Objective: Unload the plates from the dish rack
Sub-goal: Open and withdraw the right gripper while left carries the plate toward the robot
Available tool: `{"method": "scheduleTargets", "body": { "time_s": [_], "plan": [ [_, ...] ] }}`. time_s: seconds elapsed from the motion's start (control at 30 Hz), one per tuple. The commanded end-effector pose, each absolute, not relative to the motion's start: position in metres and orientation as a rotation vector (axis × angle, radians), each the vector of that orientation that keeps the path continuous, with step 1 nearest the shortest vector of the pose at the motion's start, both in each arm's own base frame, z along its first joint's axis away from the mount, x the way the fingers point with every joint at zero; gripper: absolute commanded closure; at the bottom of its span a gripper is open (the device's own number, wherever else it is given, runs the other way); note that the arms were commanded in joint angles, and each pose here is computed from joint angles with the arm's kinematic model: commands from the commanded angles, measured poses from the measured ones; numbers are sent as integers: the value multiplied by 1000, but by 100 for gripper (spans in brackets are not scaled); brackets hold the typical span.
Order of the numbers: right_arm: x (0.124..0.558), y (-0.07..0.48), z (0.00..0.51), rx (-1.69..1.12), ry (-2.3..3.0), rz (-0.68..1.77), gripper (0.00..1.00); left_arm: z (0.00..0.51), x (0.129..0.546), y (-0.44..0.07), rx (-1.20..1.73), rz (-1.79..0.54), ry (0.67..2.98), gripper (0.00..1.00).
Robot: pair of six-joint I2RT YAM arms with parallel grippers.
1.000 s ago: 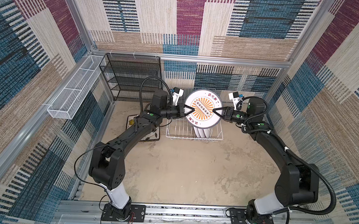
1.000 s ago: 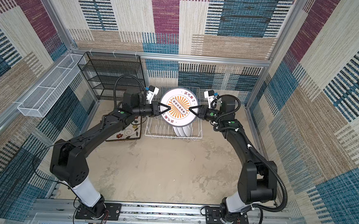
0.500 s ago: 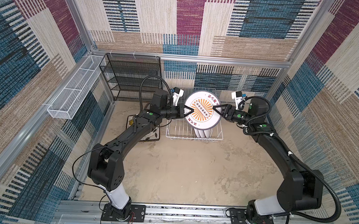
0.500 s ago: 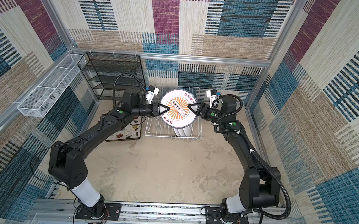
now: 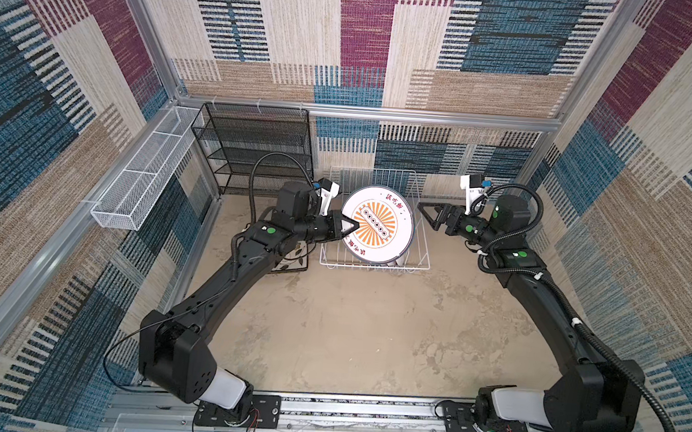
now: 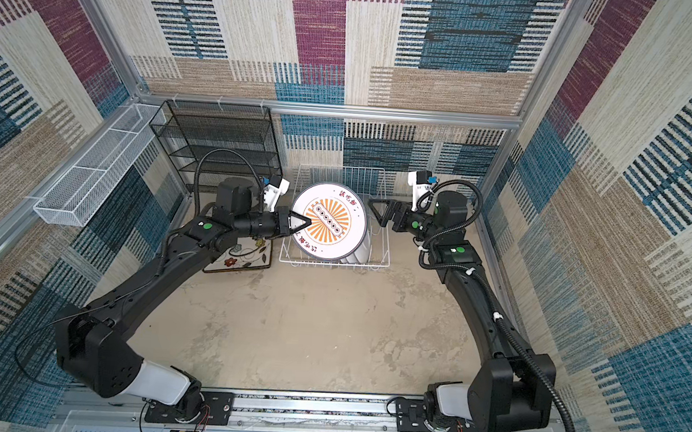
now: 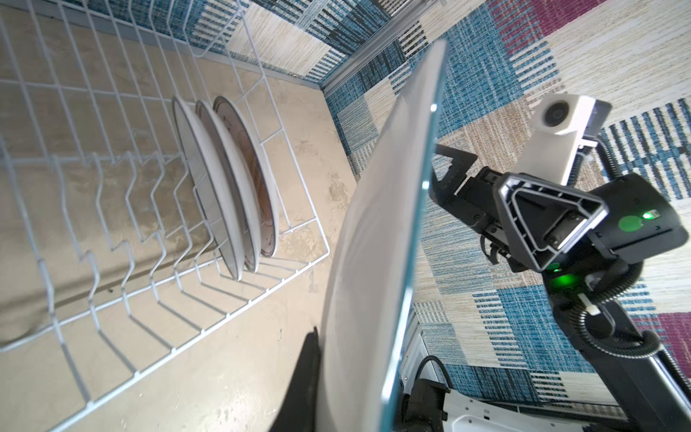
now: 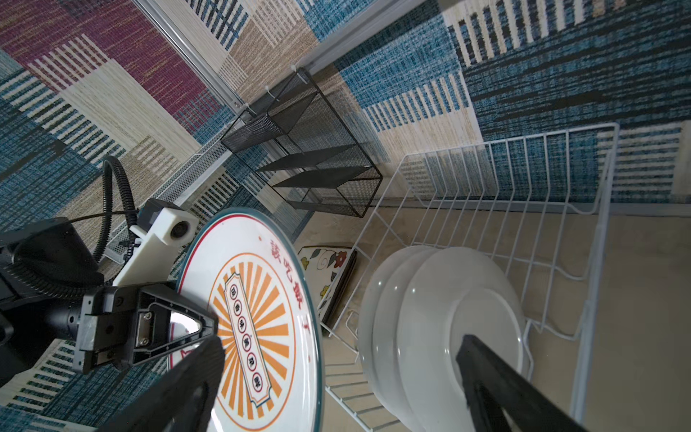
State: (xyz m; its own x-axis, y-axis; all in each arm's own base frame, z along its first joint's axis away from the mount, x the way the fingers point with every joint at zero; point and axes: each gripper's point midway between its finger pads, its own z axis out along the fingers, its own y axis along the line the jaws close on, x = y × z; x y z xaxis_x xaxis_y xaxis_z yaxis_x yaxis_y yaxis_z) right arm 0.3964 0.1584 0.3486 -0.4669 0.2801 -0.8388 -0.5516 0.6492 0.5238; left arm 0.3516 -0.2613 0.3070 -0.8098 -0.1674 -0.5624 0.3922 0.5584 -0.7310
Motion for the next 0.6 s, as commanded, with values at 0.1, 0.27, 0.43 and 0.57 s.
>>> {"method": "scheduleTargets", "body": {
  "time_s": [0.1,0.27,0.43,0.57],
  "plan": [
    [384,150,358,-355,1722,803,1,269,320,-234,70,-1143,2320,100],
    [366,153,359,-533,1682,710,1,239,293,-220,8,-1120,2402,100],
    [351,156,358,-665,1659,648,1,215,269,-212,-38,-1130,2475,100],
    [341,158,351,-740,1671,621,1,193,254,-209,-53,-1138,2548,100]
  ]
}}
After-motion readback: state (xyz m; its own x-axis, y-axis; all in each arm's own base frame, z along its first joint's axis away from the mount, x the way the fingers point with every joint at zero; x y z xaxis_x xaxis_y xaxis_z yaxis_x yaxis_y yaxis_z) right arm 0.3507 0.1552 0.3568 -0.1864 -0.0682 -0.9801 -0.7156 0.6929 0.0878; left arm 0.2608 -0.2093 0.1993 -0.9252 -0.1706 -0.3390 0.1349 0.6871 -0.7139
